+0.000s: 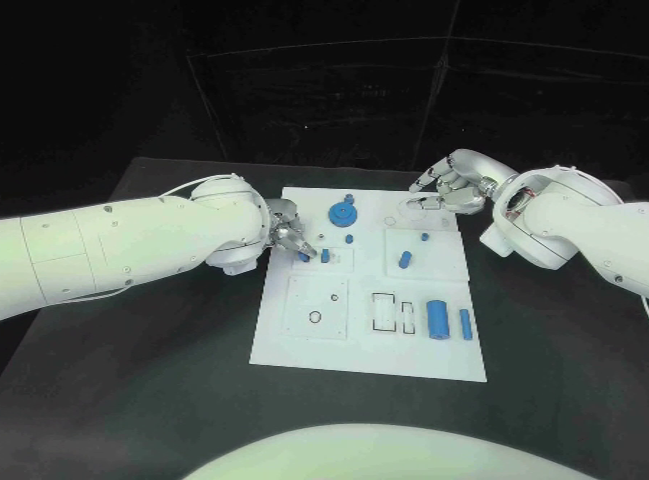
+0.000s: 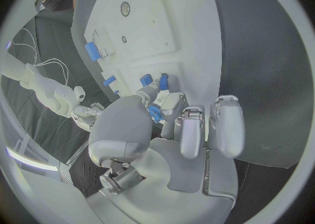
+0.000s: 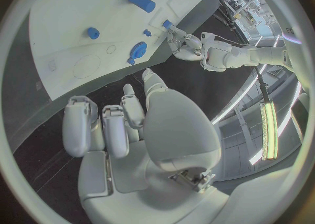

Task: Assemble the parts on the task board

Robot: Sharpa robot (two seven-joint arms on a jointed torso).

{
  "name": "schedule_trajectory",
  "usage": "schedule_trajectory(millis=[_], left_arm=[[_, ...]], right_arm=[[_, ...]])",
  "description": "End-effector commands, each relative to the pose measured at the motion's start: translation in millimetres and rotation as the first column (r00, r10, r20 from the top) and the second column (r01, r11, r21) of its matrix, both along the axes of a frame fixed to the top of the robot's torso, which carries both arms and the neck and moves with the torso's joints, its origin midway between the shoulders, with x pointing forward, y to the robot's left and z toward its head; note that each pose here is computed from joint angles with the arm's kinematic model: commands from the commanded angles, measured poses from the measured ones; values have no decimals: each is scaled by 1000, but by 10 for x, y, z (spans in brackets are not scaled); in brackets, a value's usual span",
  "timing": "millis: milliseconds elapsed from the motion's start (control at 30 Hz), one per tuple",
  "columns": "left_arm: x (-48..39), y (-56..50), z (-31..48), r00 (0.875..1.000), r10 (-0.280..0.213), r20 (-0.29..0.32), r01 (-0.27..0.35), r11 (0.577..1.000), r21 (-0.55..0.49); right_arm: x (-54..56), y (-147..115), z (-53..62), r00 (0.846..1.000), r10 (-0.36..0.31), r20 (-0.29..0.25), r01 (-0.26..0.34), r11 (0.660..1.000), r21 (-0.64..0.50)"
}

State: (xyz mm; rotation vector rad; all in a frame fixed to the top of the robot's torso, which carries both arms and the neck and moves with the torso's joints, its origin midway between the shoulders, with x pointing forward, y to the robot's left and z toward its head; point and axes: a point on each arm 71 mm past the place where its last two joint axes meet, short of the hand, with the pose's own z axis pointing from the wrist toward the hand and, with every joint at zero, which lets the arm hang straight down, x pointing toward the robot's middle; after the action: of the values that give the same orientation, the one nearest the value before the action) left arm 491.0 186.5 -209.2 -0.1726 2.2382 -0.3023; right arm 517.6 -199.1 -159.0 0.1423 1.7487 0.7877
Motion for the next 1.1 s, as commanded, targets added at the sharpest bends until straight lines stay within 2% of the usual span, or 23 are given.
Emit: schedule_trajectory(millis=[33,1100], left_arm=[[-7,-7,-4,1000,-10,-13,11,1000,13],[45,-17,-15,1000,-7,-16,7,1000,22]], right_arm=[[-1,4,13,1000,6,4,-6,1000,0],[-4,21,14,1000,11,4,-11,1000,1]])
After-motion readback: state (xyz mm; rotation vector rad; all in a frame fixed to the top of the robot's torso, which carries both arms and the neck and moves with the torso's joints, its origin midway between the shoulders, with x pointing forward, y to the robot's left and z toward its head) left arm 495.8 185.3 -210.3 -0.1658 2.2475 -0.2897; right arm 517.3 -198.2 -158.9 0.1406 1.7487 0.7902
